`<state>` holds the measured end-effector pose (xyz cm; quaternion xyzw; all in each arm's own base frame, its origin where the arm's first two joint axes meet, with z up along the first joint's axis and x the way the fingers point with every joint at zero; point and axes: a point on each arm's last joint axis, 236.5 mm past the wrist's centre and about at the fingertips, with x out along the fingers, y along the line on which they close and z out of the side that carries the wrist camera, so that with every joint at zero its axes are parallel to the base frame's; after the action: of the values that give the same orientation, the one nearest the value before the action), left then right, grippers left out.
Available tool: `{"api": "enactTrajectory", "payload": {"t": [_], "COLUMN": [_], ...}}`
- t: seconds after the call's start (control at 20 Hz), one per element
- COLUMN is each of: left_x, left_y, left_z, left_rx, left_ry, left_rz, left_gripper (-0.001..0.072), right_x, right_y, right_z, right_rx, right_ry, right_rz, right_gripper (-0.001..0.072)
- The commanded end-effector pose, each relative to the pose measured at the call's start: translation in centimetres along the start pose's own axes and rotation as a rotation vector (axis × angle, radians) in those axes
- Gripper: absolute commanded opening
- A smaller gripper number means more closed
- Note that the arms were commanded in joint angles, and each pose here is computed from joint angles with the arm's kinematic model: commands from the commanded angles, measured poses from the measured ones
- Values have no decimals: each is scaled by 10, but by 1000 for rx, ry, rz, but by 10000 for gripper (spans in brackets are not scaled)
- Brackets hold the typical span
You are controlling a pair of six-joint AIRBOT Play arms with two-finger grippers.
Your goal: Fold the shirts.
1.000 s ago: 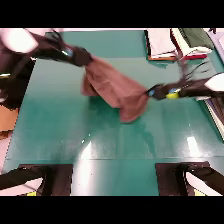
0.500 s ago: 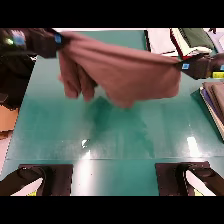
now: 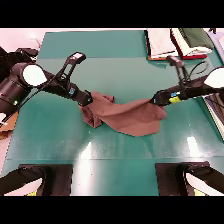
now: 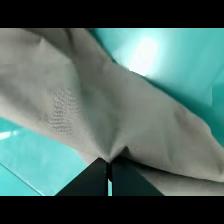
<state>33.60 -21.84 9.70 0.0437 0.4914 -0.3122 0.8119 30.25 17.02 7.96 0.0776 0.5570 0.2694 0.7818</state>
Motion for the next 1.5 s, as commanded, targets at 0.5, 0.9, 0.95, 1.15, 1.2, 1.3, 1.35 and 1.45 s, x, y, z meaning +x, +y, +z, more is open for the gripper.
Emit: {"api": "enactTrajectory", "payload": {"t": [0.5,0.9,0.95,1.15,1.2,1.3,1.35,1.45], "left_x": [51,114,119,119,111,70,38,-56], "left_y": [146,111,105,100,99,104,107,105], "left_z": [-63,-60,-59,-37,-28,11,38,91], "left_rx": [-613,-779,-765,-715,-702,-648,-608,-487], "left_ry": [32,40,44,-13,-26,-131,-222,-438], "left_rz": [76,-158,-158,-150,-159,-160,-149,-97], "left_gripper": [587,586,587,62,26,25,25,26], "right_x": [23,23,23,21,17,-6,-27,-85], "right_y": [4,4,4,4,3,2,2,12], "right_z": [-5,-5,-4,-3,1,19,32,60], "right_rx": [-5,4,6,10,9,6,-1,-37], "right_ry": [26,23,20,15,-7,-98,-154,-313], "right_rz": [-3,-3,-3,-5,-10,-22,-30,-50], "right_gripper": [19,19,19,19,19,19,19,19]}}
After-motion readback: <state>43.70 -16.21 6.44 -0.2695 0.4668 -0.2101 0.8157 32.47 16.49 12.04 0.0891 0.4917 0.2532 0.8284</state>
